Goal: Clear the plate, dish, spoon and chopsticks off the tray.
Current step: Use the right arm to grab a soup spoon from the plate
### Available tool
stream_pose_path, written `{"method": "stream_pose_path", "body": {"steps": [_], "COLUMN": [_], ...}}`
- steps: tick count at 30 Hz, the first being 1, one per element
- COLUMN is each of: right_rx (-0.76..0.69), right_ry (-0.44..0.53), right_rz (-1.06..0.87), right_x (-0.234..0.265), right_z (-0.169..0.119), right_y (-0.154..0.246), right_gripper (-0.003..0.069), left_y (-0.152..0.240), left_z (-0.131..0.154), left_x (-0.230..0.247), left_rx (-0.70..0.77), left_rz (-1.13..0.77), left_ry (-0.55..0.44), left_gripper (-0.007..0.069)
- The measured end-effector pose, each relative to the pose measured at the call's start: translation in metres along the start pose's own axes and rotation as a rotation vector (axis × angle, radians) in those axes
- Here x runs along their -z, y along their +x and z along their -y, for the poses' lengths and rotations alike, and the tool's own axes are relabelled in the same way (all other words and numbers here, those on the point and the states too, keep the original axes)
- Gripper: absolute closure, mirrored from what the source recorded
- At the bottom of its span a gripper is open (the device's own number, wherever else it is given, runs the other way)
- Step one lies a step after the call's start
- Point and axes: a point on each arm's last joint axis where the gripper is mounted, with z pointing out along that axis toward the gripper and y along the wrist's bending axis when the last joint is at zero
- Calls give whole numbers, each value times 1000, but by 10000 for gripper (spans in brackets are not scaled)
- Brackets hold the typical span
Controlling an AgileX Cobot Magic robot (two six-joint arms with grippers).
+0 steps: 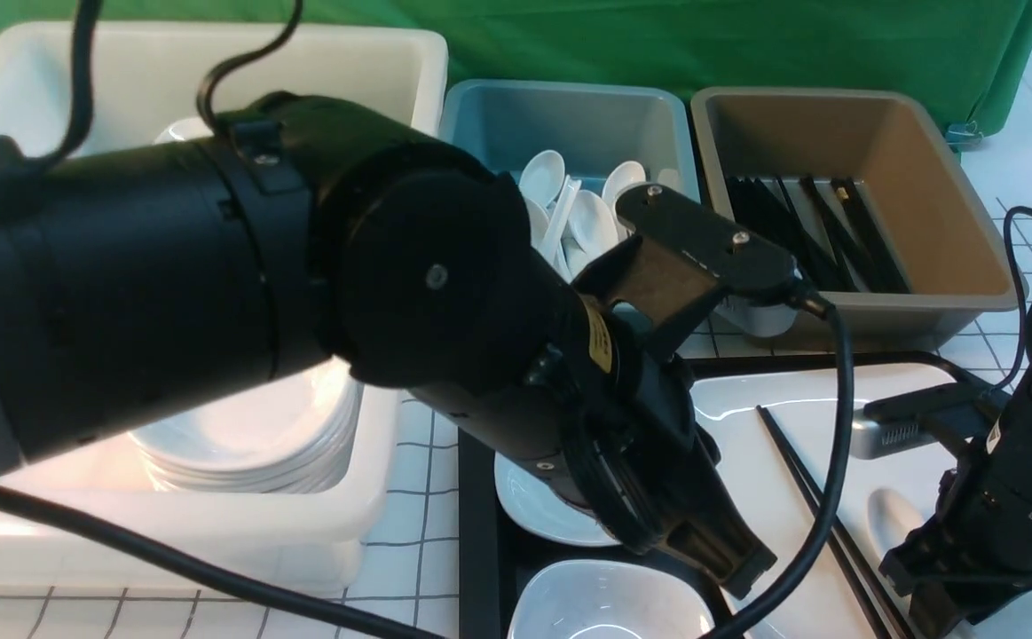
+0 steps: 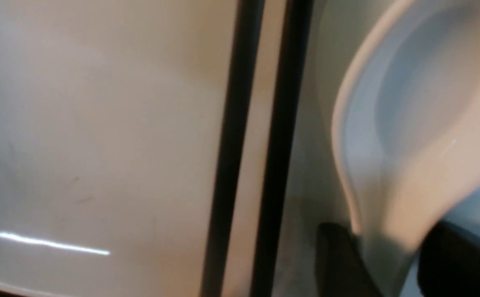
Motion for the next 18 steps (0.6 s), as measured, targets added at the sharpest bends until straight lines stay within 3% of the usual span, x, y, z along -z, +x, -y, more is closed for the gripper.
{"method": "stream_pose_path", "body": {"steps": [2, 13, 18], "right_rx": [0, 7, 5], "right_ry": [0, 19, -34], "right_rz": [0, 129, 410], "right_x": [0, 43, 119], "right_z": [0, -4, -12], "right_y": [0, 4, -22], "right_gripper": [505, 498, 498], "left_y": [0, 0, -4], "left_z": [0, -8, -58], "left_x": [-2, -1, 15], "left_rx": [1, 13, 163], "left_rz": [-5, -7, 29], "left_ry": [0, -48, -141], "left_gripper": [627, 627, 627]}}
